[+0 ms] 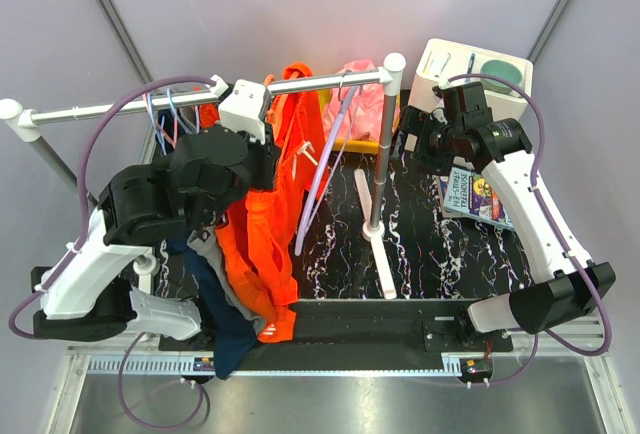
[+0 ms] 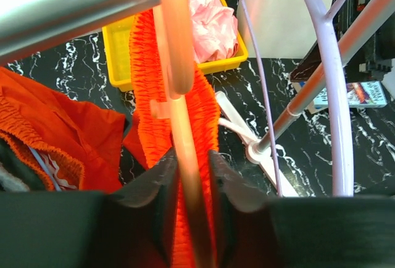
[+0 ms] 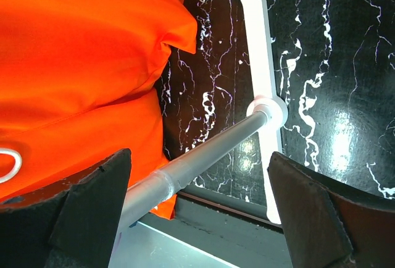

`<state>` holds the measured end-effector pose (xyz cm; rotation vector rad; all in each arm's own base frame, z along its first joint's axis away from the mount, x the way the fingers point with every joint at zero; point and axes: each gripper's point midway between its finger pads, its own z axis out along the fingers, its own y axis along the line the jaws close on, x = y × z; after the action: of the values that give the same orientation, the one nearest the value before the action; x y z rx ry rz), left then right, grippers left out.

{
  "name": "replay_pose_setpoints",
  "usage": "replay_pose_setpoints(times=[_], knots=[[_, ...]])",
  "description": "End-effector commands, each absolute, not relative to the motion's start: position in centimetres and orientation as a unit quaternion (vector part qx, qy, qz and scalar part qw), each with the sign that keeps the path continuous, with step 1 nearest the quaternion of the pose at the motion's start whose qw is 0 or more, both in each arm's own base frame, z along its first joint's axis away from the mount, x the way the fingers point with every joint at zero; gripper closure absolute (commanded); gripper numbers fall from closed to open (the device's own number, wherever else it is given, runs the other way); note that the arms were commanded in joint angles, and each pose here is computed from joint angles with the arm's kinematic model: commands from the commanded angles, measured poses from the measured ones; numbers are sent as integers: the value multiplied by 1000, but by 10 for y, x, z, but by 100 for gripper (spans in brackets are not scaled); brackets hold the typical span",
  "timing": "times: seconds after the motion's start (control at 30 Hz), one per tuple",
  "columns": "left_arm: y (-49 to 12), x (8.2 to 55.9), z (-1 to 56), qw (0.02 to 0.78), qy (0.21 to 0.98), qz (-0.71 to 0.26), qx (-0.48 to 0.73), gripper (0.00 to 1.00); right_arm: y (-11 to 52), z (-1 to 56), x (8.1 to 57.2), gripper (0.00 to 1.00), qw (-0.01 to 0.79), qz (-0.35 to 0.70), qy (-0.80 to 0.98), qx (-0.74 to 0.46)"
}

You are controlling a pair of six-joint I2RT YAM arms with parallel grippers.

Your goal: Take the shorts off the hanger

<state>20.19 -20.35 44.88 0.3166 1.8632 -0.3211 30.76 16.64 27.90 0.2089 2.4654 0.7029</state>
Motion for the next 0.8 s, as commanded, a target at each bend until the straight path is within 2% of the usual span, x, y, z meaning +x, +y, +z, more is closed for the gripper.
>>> replay_pose_setpoints(times=[0.0, 0.07, 0.13, 0.17, 0.77], knots=[[-203, 204, 464, 588, 787, -150, 117, 79, 171, 288, 304, 0, 286, 272, 917, 49], [-204, 203, 464, 586, 787, -154, 117, 82, 171, 288, 305, 0, 287, 272, 917, 48], [-204, 202, 465, 585, 787, -158, 115, 98, 171, 289, 307, 0, 288, 272, 917, 48], [-202, 202, 467, 587, 786, -160, 110, 100, 172, 291, 307, 0, 290, 273, 916, 48], [-182, 183, 523, 616, 740, -259, 73, 100, 173, 286, 309, 0, 284, 271, 919, 49]])
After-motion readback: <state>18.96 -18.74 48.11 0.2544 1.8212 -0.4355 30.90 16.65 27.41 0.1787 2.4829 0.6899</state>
